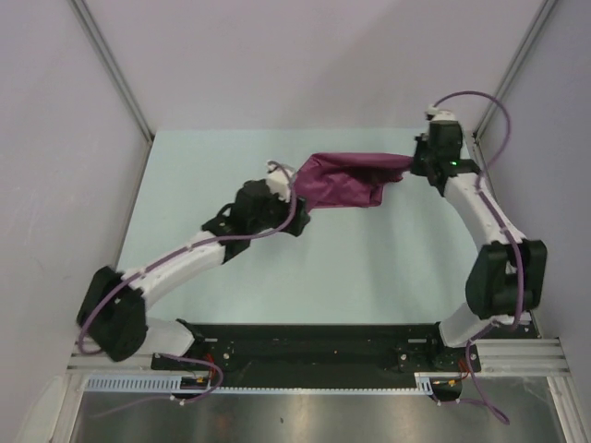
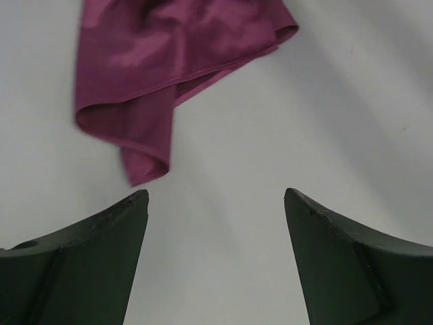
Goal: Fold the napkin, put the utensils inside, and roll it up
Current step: Flatten out the napkin at the center of the board.
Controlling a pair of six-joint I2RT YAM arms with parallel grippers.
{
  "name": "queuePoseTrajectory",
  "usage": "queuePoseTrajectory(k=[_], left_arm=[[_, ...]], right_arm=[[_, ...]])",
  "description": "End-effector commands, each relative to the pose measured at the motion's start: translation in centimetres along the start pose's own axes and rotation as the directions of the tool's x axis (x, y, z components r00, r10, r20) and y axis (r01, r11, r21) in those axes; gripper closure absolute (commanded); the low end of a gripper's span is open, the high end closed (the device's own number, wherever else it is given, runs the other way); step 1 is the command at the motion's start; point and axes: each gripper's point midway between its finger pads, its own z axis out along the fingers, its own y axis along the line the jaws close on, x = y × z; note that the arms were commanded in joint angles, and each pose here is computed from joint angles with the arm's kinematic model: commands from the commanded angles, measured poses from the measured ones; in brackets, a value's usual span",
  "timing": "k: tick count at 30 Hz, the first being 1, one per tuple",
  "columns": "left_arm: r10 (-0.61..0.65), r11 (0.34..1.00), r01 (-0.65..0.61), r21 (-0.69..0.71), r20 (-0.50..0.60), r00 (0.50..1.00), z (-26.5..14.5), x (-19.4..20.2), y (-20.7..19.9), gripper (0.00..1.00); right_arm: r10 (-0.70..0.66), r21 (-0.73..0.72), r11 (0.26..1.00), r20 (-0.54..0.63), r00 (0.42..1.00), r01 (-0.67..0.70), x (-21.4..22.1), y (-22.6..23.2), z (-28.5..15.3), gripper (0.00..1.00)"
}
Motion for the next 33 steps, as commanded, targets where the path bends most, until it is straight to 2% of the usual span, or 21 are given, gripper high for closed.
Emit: queuePoseTrajectory(k=[1,2,3,4,6,7,10,15,16,18,19,20,21,22,29,33], left_arm=[[-0.008,0.991,-0.009,0.132,0.123,0.992,6.3,-5.3,-5.8,0.14],[0.006,0.987,-0.024,0.162,0.111,0.994,7.5,-5.3,-6.8,0.14],[0.024,0.985,-0.033,0.172,0.05,0.998,10.4,-3.1,-7.3,0.14],[0.046,0.976,-0.065,0.206,0.095,0.994,11.4,-5.3,-8.9,0.14],[0.062,0.961,-0.082,0.265,0.085,0.994,13.8,-5.0,-10.7,0.15],[0.068,0.953,-0.085,0.29,0.068,0.995,16.0,-4.5,-11.6,0.16],[0.074,0.936,-0.073,0.344,0.011,0.997,18.7,-3.2,-13.3,0.19],[0.074,0.946,-0.074,0.316,0.013,0.997,18.6,-2.3,-13.3,0.17],[0.061,0.952,-0.053,0.301,-0.016,0.998,18.4,-0.9,-12.8,0.16],[0.04,0.959,-0.034,0.28,-0.013,0.999,17.7,-0.9,-12.4,0.12],[0.013,0.962,-0.001,0.273,-0.044,0.999,17.5,0.4,-12.1,0.08],[-0.004,0.96,0.012,0.281,-0.027,1.0,17.3,0.2,-12.3,0.02],[-0.037,0.958,0.044,0.284,-0.03,0.999,17.2,0.4,-12.4,0.0],[-0.053,0.954,0.061,0.294,-0.037,0.998,17.0,1.1,-12.5,0.0],[-0.199,0.942,0.175,0.288,0.056,0.978,17.2,-1.5,-12.6,0.0],[-0.21,0.93,0.192,0.312,0.024,0.978,19.8,-0.6,-13.0,0.0]], right_arm=[[0.073,0.263,0.961,0.039,0.997,-0.081,1.1,-8.0,-3.7,1.0],[0.094,0.282,0.954,0.037,0.995,-0.1,1.3,-9.0,-3.9,1.0],[0.111,0.295,0.948,0.037,0.993,-0.117,1.6,-9.8,-4.1,1.0],[0.139,0.32,0.937,0.03,0.99,-0.141,2.2,-11.2,-4.2,1.0],[0.171,0.33,0.929,0.022,0.985,-0.169,2.8,-12.1,-3.9,1.0],[0.178,0.319,0.932,0.016,0.984,-0.173,2.6,-12.0,-3.9,1.0],[0.181,0.305,0.936,0.018,0.983,-0.178,1.9,-11.7,-4.1,1.0],[0.19,0.234,0.949,0.108,0.976,-0.21,-0.6,-10.5,-6.5,1.0],[0.19,0.2,0.955,0.147,0.971,-0.217,-1.7,-9.9,-7.7,1.0],[0.196,0.17,0.959,0.181,0.964,-0.227,-2.9,-9.3,-8.9,1.0],[0.196,0.144,0.963,0.199,0.96,-0.227,-3.5,-8.7,-9.9,1.0],[0.195,0.13,0.965,0.212,0.958,-0.226,-4.1,-8.4,-10.4,1.0],[0.197,0.117,0.967,0.219,0.956,-0.226,-4.4,-7.9,-10.8,1.0],[0.193,0.112,0.969,0.222,0.956,-0.222,-4.6,-7.7,-11.2,1.0],[0.161,0.115,0.975,0.237,0.958,-0.192,-4.8,-6.8,-13.7,1.0],[0.167,0.09,0.977,0.246,0.955,-0.194,-4.9,-6.3,-15.1,1.0]])
